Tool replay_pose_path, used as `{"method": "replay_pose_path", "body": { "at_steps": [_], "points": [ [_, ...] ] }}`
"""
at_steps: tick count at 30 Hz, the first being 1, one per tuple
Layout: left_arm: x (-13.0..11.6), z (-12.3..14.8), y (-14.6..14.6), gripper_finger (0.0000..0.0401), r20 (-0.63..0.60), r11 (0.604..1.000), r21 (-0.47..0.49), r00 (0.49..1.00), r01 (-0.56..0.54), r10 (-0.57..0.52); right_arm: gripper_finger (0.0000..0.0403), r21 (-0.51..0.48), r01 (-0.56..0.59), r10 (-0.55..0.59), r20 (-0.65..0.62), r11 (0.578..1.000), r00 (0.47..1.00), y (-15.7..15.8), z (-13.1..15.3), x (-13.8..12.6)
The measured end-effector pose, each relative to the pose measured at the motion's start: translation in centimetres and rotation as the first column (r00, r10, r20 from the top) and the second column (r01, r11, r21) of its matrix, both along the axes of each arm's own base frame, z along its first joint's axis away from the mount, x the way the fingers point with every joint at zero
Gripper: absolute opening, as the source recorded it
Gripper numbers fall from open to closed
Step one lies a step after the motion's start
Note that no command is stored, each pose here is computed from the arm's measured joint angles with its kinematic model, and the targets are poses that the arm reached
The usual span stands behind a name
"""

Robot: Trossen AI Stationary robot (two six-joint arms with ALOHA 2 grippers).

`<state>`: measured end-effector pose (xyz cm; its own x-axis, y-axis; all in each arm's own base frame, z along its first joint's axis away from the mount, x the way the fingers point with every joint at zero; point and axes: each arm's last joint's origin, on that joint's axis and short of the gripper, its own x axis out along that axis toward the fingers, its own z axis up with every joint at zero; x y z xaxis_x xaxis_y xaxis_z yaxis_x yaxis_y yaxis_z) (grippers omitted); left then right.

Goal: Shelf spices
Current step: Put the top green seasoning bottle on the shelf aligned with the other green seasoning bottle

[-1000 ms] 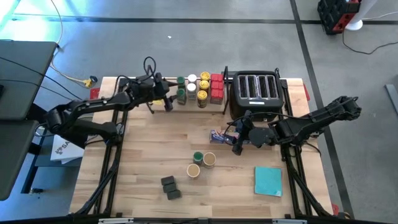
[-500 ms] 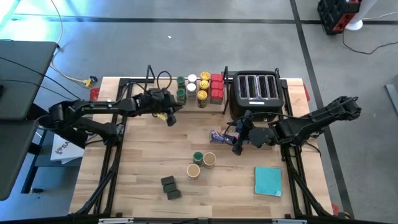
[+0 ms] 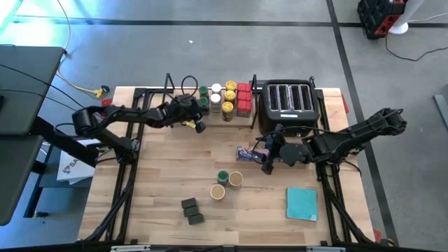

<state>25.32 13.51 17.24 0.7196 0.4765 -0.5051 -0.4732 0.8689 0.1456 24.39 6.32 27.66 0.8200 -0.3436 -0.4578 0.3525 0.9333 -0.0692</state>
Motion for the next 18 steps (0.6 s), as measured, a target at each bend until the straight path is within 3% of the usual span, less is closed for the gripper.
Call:
{"method": "replay_pose_path", "body": {
  "at_steps": [11,18],
  "points": [
    [0.0,-0.2,0.5,0.0001,-0.020,0.997,0.037,0.998,0.063,-0.063,0.0243,0.006,0.003,-0.003,0.002,1.000,1.000,0.0,0.0,0.0],
    [-0.8,-0.9,-1.0,0.0001,-0.159,0.996,-0.059,0.985,0.062,-0.071,0.0243,0.008,0.005,-0.005,-0.003,1.000,1.000,0.0,-0.1,0.0]
  ]
}}
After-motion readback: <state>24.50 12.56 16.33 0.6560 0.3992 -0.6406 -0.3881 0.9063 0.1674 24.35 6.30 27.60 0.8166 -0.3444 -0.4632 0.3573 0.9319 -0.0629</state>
